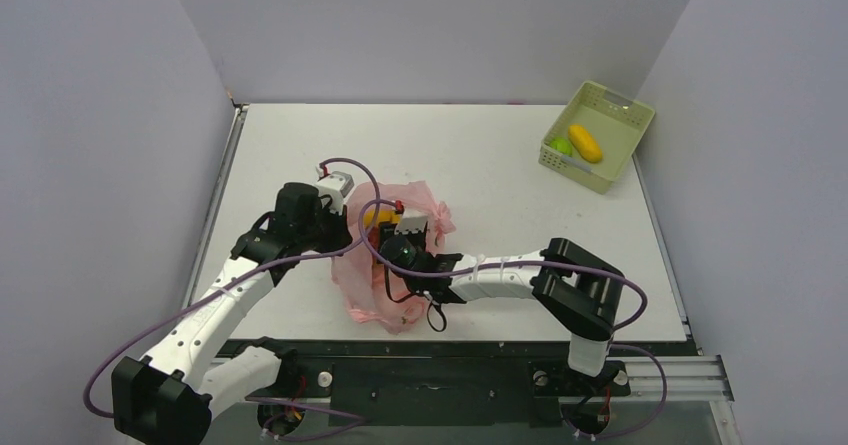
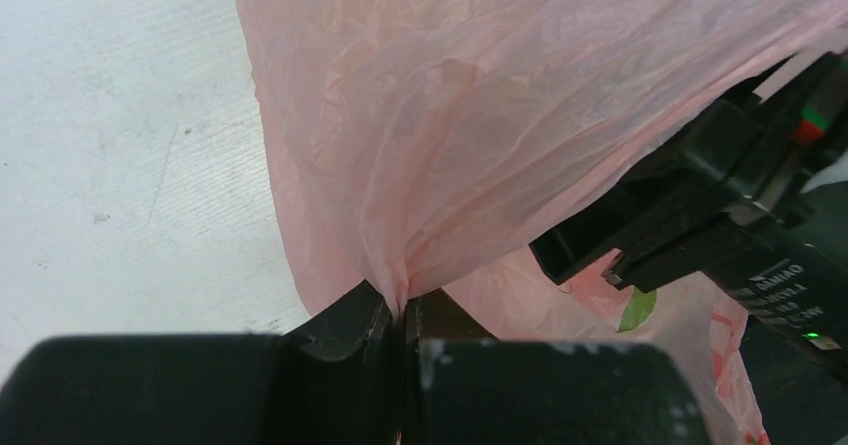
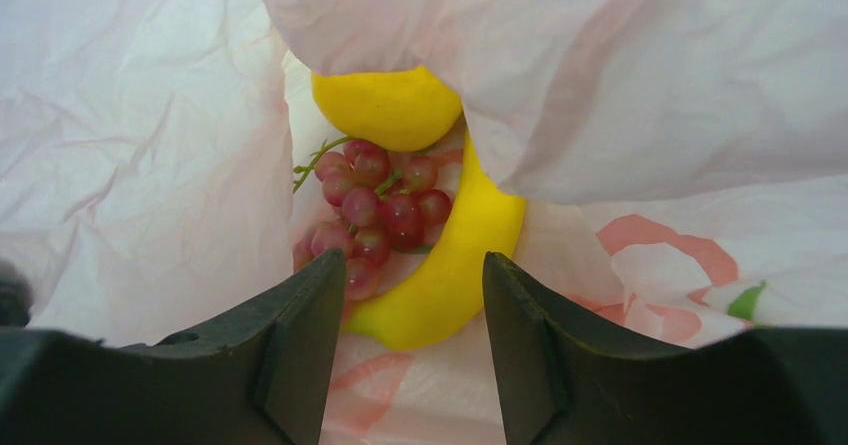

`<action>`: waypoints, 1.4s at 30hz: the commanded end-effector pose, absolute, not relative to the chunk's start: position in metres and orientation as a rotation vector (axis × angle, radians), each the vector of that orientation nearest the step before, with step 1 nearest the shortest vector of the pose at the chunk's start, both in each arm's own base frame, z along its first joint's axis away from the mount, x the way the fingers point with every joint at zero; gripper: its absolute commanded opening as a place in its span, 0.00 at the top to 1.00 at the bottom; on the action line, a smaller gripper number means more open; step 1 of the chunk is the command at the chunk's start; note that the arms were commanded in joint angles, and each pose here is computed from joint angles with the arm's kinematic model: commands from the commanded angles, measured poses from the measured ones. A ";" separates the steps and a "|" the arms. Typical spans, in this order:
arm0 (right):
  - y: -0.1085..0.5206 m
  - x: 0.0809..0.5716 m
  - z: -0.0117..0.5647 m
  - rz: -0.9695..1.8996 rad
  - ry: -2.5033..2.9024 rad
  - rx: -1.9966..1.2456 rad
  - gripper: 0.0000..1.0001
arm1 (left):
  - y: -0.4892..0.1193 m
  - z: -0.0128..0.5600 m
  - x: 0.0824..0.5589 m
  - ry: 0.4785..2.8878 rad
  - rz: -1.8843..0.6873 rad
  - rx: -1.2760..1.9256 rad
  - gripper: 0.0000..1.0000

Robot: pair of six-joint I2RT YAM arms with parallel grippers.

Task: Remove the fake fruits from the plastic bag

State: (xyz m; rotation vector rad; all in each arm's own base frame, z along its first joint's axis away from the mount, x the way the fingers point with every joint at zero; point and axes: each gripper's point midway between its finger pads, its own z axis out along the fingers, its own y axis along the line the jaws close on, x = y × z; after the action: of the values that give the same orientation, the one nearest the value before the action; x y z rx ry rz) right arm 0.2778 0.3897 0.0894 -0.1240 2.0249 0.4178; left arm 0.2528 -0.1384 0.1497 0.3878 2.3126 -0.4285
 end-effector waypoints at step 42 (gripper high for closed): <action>0.366 0.286 0.110 0.217 2.004 -0.063 0.96 | -0.153 0.161 0.260 2.251 -0.528 0.440 1.00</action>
State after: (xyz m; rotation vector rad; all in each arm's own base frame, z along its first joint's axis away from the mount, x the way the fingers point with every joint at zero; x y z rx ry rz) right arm 0.2902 0.3735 0.0696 -0.0746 2.0807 0.2102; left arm 0.2534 -0.1454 0.1484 0.4013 2.3163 -0.4984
